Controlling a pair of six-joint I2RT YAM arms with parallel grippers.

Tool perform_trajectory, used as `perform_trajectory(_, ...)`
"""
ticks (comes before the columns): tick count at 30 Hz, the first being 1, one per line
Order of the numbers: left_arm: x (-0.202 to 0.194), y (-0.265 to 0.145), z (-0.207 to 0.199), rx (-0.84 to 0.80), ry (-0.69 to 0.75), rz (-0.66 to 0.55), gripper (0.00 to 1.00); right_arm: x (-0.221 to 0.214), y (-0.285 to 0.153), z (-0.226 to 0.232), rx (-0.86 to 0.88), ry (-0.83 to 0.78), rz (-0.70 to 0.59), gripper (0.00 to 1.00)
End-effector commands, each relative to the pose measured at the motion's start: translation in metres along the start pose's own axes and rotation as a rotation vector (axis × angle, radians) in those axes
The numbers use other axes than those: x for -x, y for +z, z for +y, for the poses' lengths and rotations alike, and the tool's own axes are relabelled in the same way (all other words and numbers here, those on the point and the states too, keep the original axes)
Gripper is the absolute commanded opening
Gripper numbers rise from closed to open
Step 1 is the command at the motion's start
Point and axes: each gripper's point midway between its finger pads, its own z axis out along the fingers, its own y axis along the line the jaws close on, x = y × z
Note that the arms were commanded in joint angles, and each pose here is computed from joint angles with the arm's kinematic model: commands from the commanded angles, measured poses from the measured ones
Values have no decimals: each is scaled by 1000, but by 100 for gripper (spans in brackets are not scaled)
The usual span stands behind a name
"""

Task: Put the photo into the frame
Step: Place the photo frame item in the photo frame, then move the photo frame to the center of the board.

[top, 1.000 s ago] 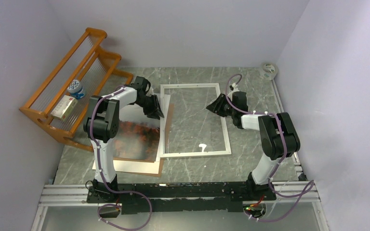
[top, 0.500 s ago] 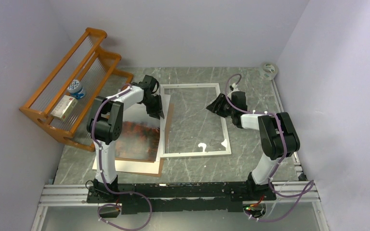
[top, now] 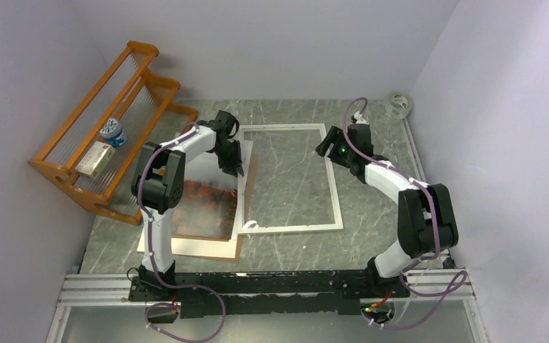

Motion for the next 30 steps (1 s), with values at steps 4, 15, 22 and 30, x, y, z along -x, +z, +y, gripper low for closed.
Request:
perform_trajectory(4,-32,39,55,196,23,84,32,22,-23,-43,-240,-51,-67,77)
perform_trajectory(15,-24,29,29,76,34,66,39,-19,-4,-57,-269,-8,110,78)
perform_trajectory(22,-9,1,-1,-36,23,18,49,-41,4,-60,-236,79,204,78)
perform_trajectory(30,-7,-5,-12,-104,-2,16,51,-52,7,-53,-139,139,253,77)
